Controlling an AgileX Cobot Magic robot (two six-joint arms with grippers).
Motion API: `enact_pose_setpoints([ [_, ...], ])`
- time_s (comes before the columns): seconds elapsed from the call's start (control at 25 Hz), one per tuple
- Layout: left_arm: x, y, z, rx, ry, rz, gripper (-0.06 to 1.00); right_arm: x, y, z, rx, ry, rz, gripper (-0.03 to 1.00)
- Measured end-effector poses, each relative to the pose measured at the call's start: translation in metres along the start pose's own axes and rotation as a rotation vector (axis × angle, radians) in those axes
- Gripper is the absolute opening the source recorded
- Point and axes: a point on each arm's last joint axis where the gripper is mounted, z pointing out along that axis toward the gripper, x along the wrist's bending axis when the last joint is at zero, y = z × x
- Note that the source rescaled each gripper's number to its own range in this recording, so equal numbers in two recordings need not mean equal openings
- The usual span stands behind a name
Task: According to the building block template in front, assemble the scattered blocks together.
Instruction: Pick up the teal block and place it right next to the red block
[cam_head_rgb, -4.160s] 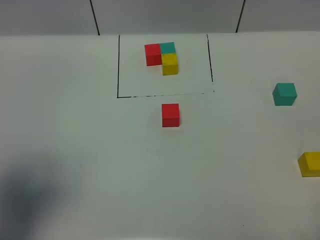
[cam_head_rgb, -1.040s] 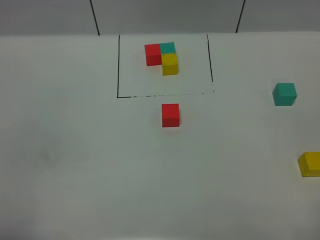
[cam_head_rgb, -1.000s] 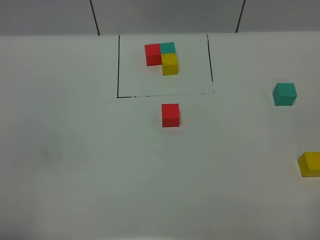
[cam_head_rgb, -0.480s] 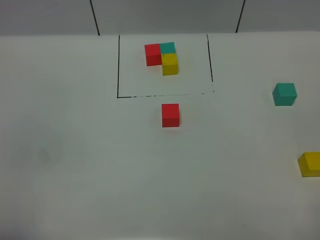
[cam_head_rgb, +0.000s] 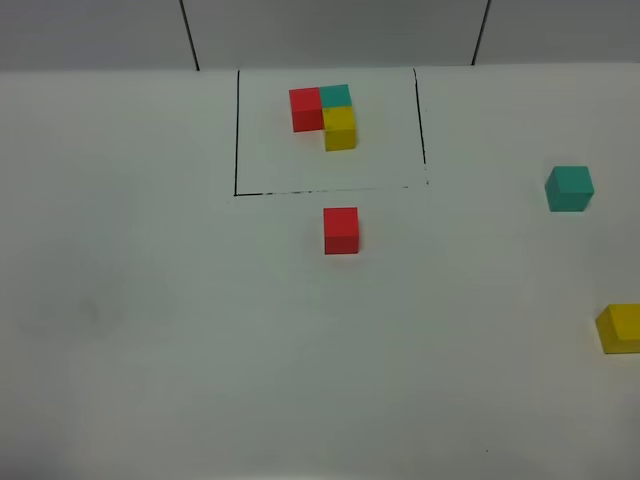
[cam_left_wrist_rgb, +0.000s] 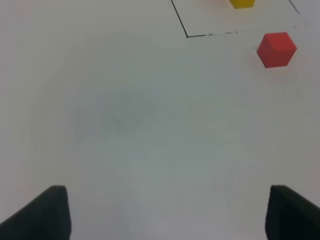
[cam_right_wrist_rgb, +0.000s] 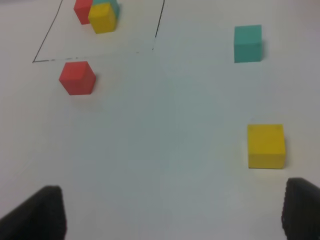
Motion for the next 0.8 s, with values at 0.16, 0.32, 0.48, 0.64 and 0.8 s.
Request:
enact_pose_setpoints([
  [0.16,0.0,0.0,0.0,0.0,0.0,0.0,0.75,0.0,0.0,0.0,0.0,0.0,0.0,0.76],
  [0.32,0.0,0.0,0.0,0.0,0.0,0.0,0.75,0.0,0.0,0.0,0.0,0.0,0.0,0.76],
  [0.48,0.0,0.0,0.0,0.0,0.0,0.0,0.75,0.0,0.0,0.0,0.0,0.0,0.0,0.76],
  [0.64,0.0,0.0,0.0,0.0,0.0,0.0,0.75,0.0,0.0,0.0,0.0,0.0,0.0,0.76],
  [0.8,0.0,0.0,0.0,0.0,0.0,0.0,0.75,0.0002,0.0001,0.0,-0.001,0.002,0.001,0.76],
])
